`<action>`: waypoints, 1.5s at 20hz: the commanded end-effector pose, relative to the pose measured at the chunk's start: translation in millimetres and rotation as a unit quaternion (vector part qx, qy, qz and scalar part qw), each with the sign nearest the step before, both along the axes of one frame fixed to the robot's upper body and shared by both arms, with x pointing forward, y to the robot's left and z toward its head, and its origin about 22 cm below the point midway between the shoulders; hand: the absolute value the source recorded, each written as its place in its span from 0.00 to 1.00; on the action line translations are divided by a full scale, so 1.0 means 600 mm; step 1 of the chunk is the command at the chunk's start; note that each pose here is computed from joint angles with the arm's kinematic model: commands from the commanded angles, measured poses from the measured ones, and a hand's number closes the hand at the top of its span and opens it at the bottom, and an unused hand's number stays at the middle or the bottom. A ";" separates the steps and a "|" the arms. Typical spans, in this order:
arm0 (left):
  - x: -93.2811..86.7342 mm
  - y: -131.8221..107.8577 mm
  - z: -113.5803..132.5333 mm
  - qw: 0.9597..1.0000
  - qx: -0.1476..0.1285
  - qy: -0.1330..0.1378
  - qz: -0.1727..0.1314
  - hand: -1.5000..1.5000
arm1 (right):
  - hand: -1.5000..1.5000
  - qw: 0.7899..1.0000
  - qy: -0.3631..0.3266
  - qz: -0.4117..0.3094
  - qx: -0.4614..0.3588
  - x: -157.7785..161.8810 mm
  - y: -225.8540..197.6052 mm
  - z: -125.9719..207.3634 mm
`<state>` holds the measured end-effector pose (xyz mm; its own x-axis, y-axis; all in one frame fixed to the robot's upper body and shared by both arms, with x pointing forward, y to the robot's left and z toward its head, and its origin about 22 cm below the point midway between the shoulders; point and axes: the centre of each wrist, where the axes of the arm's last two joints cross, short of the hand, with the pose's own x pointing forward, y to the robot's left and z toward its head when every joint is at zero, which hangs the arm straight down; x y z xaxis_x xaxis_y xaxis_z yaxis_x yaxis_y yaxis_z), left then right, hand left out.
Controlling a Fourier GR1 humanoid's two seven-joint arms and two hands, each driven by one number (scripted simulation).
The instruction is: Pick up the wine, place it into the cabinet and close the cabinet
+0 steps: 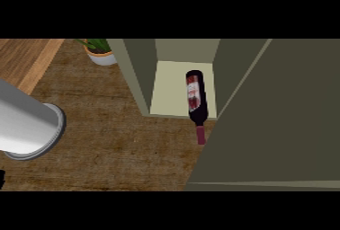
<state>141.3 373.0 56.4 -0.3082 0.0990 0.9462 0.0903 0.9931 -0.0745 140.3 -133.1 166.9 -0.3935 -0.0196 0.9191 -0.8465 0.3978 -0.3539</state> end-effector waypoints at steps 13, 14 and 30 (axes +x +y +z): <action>0.006 0.015 0.007 1.000 0.000 -0.005 -0.025 1.00 | 1.00 0.995 0.075 -0.016 0.071 0.029 0.069 -0.021; 0.009 0.011 0.011 0.999 0.001 -0.002 -0.036 1.00 | 1.00 0.996 0.062 -0.017 0.070 0.034 0.068 -0.016; 0.025 0.000 0.018 0.998 -0.005 -0.017 -0.065 1.00 | 1.00 0.995 0.011 -0.090 0.048 0.134 0.063 0.015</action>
